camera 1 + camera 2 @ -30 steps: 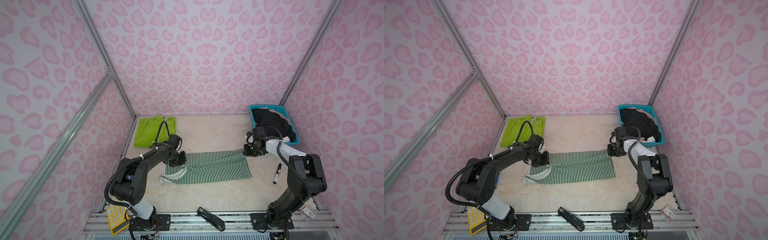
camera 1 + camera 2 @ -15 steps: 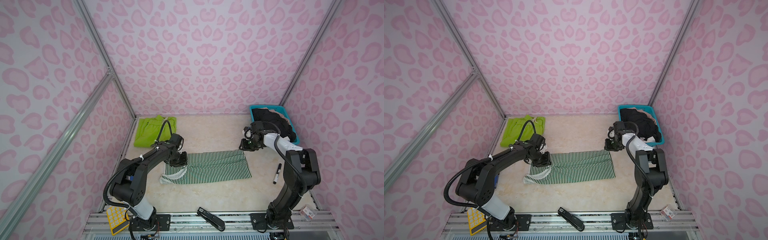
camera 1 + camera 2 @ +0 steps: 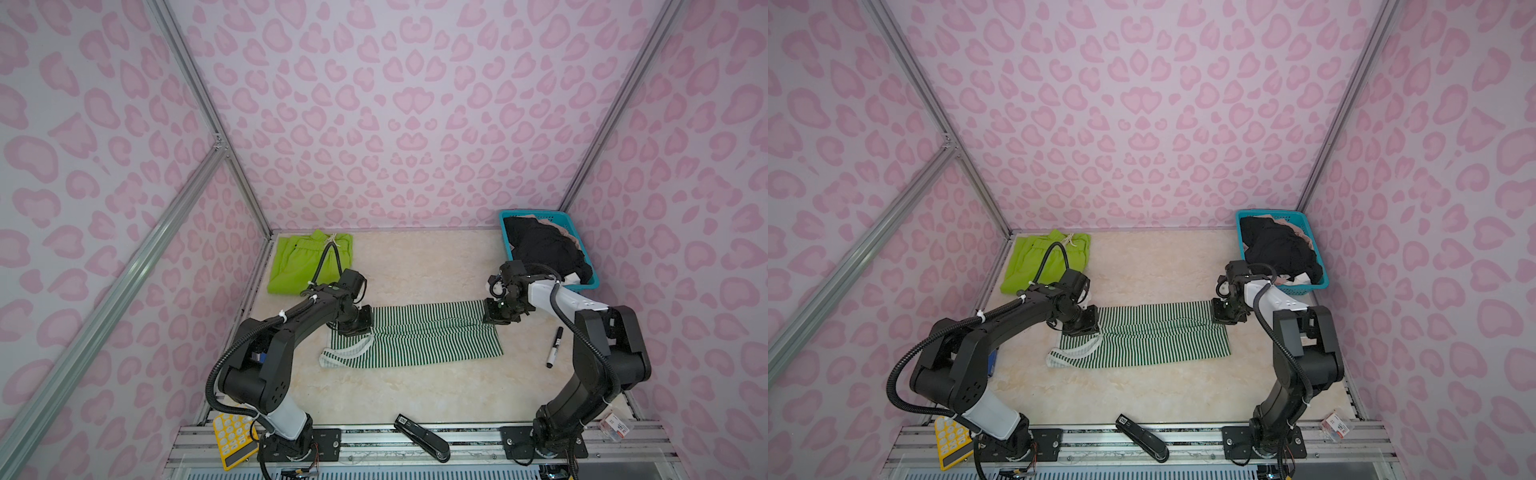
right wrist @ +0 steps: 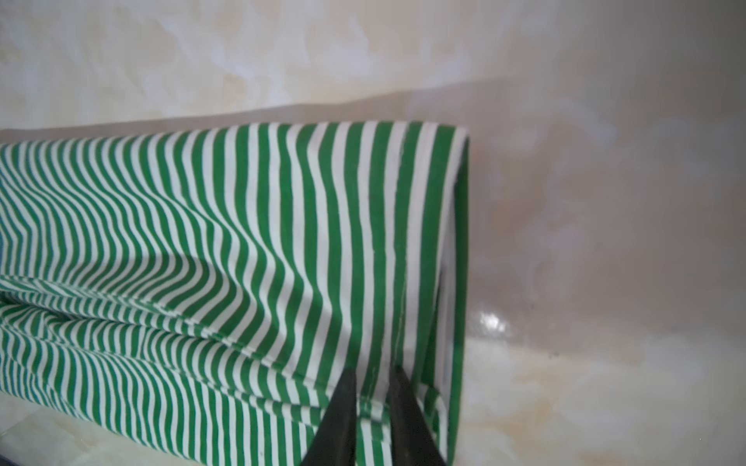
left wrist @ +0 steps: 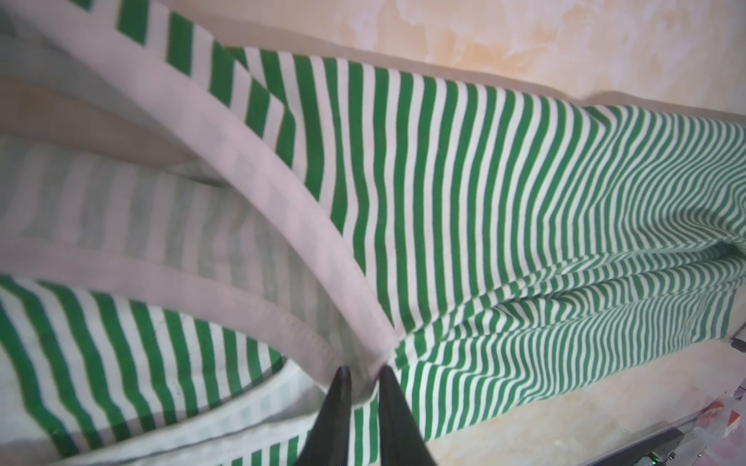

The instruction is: Fold and stack the mixed laundry pile

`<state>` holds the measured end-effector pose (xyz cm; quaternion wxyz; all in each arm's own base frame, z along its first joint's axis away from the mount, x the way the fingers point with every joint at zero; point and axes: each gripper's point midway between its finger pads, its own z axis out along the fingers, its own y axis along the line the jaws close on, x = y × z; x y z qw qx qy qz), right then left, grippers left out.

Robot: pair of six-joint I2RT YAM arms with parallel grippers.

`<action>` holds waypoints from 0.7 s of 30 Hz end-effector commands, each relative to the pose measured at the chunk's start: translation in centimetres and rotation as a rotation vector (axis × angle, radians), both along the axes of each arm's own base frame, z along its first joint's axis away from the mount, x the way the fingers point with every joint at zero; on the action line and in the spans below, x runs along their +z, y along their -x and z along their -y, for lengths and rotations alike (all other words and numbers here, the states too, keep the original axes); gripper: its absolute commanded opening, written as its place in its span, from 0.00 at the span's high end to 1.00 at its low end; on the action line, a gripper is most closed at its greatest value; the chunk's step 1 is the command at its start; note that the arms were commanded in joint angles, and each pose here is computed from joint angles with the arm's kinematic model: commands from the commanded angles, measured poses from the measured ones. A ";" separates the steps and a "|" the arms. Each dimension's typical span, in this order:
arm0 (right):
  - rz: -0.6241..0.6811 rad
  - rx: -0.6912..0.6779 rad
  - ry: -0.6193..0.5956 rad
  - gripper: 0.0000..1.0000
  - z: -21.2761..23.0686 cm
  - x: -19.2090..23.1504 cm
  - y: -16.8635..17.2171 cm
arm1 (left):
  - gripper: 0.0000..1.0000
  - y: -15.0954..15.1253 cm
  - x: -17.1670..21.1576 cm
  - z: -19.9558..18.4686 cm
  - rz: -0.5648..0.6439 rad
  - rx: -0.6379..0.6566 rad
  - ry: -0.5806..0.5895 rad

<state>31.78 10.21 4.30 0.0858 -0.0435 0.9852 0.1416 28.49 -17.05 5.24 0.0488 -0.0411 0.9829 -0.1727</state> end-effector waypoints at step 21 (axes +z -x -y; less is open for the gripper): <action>0.043 -0.073 -0.064 0.74 -0.5 -1.8 -5.4 | 0.41 -1.9 1.2 -6.5 0.073 0.315 -0.050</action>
